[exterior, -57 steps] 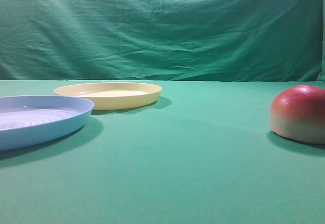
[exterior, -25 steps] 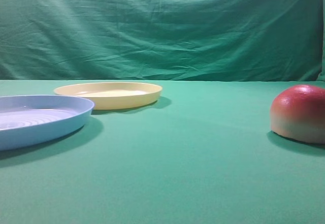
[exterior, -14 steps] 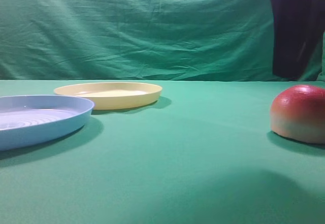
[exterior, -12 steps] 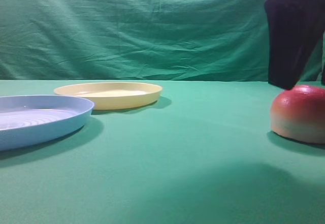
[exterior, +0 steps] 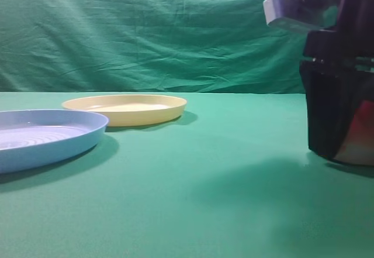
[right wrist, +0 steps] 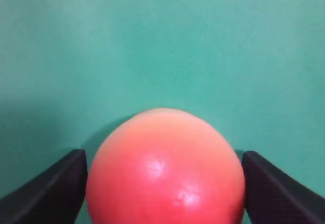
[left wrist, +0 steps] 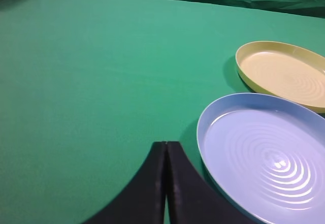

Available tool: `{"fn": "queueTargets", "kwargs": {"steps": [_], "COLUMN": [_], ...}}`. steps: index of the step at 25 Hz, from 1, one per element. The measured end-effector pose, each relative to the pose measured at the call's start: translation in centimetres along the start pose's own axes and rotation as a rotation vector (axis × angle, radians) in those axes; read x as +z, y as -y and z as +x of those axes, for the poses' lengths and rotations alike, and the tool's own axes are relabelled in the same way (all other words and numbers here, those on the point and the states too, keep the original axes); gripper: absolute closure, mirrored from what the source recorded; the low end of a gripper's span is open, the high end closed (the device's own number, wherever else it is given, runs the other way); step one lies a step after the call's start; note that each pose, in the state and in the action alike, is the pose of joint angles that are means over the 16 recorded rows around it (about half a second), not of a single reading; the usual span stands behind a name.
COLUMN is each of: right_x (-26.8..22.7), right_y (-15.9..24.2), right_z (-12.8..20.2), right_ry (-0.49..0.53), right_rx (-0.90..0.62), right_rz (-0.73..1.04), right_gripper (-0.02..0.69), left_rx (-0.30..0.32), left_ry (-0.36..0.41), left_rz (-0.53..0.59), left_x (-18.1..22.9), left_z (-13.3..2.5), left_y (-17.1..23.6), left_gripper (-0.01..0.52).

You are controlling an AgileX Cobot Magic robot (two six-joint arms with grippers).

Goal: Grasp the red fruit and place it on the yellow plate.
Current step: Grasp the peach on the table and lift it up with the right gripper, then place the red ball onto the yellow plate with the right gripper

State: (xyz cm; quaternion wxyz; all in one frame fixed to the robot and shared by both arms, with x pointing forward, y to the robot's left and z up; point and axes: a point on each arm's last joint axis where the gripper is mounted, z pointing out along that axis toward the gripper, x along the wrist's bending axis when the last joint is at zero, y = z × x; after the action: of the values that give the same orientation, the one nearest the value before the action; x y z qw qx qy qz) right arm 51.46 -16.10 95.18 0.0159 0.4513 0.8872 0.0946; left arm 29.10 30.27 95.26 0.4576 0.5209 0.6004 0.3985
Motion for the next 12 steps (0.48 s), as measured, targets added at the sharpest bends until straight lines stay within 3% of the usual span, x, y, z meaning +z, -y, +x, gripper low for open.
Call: {"fn": "queueTargets", "kwargs": {"steps": [6,12], "right_x": [-3.3,-6.2], "right_y": [-4.2,-9.7], "right_z": [0.5,2.4], "right_ry": [0.010,0.013], "right_rx": [-0.042,-0.130], "right_rz": [-0.128,-0.295], "right_gripper": [0.431,0.456], "left_rx": [0.000,0.000], "left_ry": [0.000,0.000], "left_rz": [0.000,0.000], "left_x": [0.0,0.0], "left_z": [0.0,0.0], "left_y": [0.0,0.0], "left_gripper": [0.514,0.514]}}
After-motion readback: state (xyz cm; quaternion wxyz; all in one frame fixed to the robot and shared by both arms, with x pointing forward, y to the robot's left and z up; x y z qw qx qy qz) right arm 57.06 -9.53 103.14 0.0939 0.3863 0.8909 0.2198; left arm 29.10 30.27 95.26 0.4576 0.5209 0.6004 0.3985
